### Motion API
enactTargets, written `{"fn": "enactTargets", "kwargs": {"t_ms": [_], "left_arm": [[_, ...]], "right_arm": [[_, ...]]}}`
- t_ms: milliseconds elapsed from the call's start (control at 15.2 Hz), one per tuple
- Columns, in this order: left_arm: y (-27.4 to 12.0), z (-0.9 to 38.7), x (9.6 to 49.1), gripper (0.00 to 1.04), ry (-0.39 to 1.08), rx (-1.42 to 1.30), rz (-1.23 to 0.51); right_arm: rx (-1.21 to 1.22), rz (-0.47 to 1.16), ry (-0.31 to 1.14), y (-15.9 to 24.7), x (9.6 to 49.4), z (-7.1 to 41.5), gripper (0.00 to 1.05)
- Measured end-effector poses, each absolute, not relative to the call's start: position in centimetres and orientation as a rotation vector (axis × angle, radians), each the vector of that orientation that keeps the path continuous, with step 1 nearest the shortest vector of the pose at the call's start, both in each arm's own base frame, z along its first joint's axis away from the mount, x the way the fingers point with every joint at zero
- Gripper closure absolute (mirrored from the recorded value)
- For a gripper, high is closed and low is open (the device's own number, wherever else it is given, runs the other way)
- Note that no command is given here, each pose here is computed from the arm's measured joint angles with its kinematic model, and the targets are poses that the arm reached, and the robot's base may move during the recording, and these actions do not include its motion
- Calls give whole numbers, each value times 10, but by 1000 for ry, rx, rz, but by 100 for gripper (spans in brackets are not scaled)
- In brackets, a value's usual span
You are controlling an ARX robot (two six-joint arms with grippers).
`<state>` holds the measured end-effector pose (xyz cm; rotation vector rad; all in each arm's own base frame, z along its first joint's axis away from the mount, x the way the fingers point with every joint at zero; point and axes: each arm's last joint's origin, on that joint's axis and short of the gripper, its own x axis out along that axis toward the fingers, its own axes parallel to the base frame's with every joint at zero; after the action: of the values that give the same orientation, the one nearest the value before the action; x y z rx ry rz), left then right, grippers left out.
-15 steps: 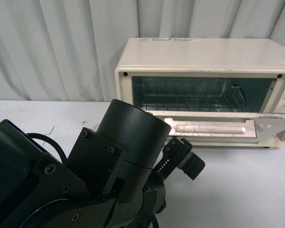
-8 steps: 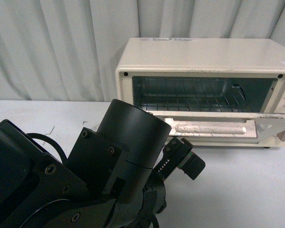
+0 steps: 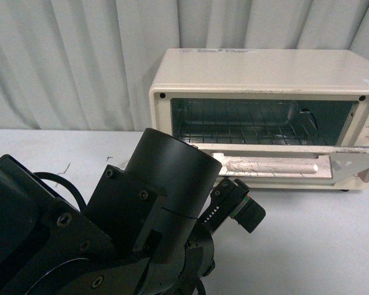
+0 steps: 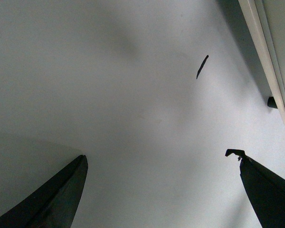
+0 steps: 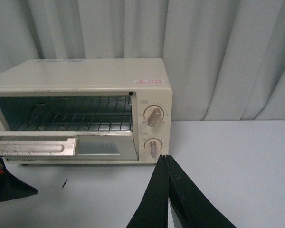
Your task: Open oven
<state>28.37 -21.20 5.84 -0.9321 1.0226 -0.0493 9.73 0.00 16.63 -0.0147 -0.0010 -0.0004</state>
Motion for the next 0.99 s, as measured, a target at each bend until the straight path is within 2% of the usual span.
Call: {"fn": "enactTargets", "kwargs": {"t_ms": [132,197,461,724,856,987], "left_arm": [[-212,58,284,7,1023,-932,-50],[-212,58,284,7,1023,-932,-50],[-212,58,284,7,1023,-932,-50],[-212,58,284,7,1023,-932,-50],[-212,58,283,7,1019,-930,-41],[-215,58,281,7,823,-944,164]], "right_arm": [[-15,0,-4,0,97,167,103],[-15,0,-4,0,97,167,94],[-15,0,-4,0,97,167,40],[-15,0,-4,0,97,167,6],[-15,0,-4,0,97,167,7],[-14,0,-3,0,97,167,6]]}}
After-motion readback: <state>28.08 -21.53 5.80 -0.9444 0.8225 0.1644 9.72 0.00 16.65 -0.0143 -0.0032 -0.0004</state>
